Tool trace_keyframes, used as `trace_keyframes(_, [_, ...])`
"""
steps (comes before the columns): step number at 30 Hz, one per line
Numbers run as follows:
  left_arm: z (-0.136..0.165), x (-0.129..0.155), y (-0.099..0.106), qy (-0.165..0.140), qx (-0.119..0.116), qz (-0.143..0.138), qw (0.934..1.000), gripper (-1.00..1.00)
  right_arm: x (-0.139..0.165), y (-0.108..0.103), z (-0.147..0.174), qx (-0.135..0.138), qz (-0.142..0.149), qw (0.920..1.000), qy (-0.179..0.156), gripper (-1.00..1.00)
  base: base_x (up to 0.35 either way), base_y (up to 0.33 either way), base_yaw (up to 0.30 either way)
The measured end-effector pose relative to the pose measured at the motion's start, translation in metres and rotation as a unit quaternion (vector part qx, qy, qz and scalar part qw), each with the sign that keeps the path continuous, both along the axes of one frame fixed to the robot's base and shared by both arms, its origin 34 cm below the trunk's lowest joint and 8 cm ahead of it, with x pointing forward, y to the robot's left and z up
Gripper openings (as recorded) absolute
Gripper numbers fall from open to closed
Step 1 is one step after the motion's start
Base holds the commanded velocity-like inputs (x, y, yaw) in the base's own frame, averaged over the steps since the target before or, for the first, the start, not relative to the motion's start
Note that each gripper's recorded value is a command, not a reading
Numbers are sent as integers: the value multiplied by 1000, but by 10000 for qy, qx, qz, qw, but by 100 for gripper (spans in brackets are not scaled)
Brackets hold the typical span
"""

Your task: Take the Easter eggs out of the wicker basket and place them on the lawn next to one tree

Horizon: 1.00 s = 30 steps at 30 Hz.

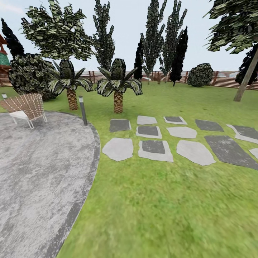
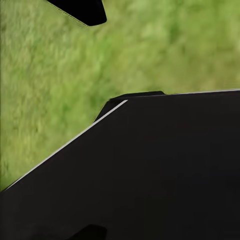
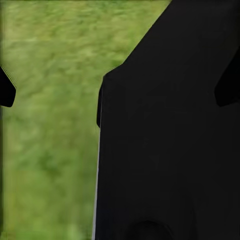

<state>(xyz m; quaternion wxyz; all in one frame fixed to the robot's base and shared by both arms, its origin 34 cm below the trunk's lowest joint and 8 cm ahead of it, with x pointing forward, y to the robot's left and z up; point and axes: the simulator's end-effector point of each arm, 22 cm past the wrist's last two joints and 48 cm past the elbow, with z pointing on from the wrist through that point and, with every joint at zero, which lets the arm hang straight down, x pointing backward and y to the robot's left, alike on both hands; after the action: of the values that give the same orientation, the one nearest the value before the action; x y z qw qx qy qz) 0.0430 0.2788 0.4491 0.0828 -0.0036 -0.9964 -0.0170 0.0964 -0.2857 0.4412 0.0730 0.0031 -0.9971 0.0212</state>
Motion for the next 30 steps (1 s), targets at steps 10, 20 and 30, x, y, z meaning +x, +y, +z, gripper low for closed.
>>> trace_keyframes(10, [0, 0, 0, 0, 0, 0, 10000, 100, 1, 0, 0, -4, -1, 10000, -9, 100, 330, 0, 0])
trace_keyframes(20, [0, 0, 0, 0, 0, -1, 10000, 100, 1, 0, 0, -2, -2, 10000, -15, 100, 330, 0, -110])
trace_keyframes(30, [0, 0, 0, 0, 0, -1, 10000, 100, 1, 0, 0, -3, -1, 10000, -19, 100, 330, 0, -256])
